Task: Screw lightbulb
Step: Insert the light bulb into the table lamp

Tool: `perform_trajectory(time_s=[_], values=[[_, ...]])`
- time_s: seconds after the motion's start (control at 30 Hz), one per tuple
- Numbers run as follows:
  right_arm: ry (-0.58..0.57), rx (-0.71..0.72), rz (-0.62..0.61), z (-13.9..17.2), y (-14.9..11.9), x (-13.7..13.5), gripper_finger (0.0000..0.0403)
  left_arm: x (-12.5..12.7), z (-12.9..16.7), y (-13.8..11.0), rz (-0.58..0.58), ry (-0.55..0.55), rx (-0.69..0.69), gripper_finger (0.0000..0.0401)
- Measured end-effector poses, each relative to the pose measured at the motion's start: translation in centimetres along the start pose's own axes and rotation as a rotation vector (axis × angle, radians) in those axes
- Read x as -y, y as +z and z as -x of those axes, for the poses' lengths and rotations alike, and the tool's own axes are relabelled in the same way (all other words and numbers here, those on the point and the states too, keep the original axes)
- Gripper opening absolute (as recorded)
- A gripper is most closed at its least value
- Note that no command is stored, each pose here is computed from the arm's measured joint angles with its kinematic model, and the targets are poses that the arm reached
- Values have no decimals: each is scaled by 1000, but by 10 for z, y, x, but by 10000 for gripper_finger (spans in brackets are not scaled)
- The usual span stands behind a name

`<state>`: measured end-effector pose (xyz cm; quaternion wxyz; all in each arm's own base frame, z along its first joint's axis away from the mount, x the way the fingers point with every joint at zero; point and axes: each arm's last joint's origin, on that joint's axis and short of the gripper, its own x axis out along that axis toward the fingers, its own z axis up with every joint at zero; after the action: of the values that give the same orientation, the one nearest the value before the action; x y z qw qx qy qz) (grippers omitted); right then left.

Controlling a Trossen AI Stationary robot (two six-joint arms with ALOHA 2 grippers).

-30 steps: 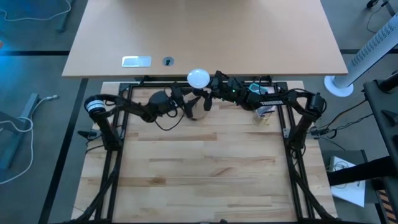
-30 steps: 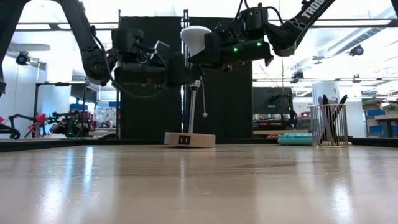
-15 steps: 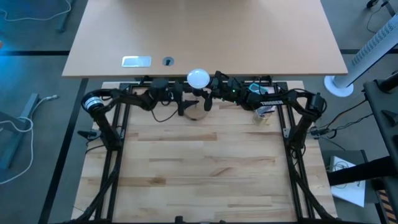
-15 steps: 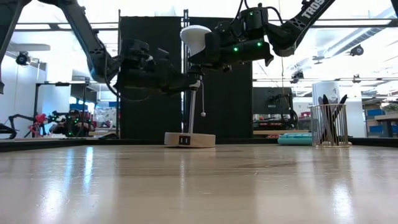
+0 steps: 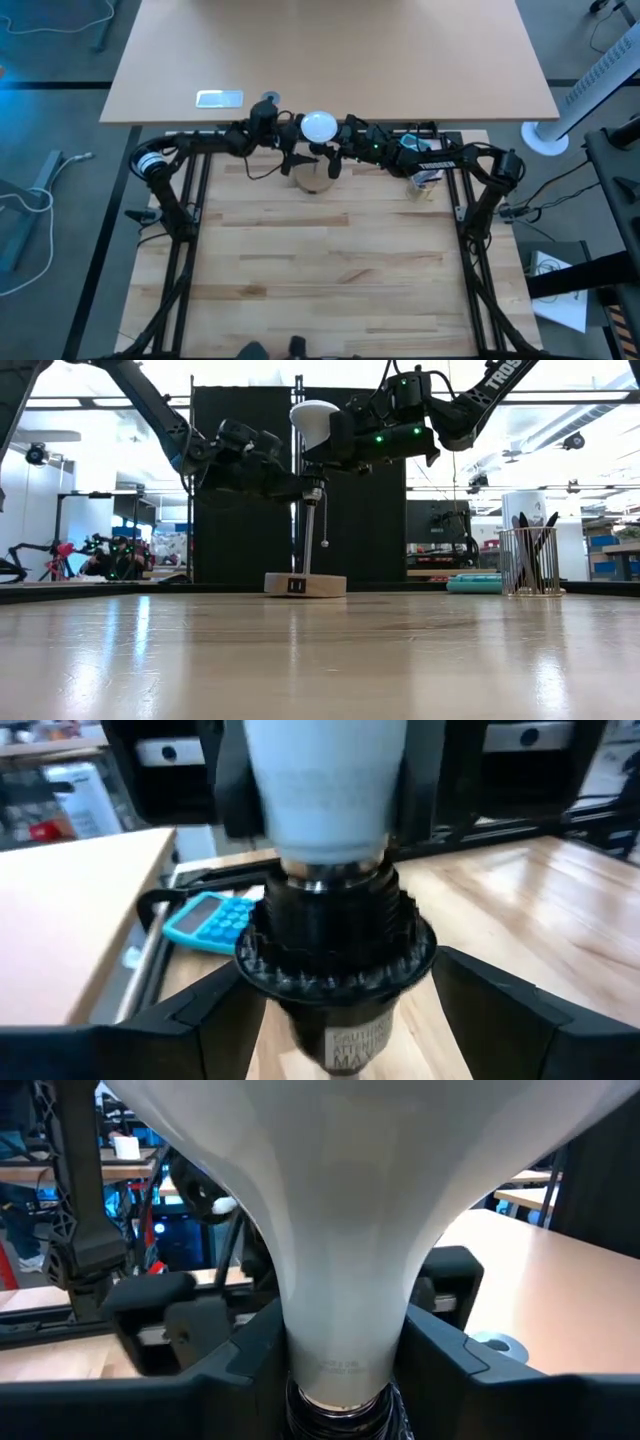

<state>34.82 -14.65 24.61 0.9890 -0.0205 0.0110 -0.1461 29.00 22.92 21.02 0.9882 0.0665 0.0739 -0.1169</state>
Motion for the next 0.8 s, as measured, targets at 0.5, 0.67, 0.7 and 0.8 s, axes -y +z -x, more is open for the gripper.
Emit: perform_trajectory(time_s=[0.5,0.67,0.7,0.8], values=[[2,0,2,0,0,-1,139,-6,-11,-16,45,-16,21,224],[2,0,4,0,0,-1,146,-6,-11,-16,50,-15,21,145],[2,0,3,0,0,-1,146,-6,-11,-15,54,-15,21,137],[2,0,4,0,0,-1,144,-6,-10,-14,71,-11,22,137]])
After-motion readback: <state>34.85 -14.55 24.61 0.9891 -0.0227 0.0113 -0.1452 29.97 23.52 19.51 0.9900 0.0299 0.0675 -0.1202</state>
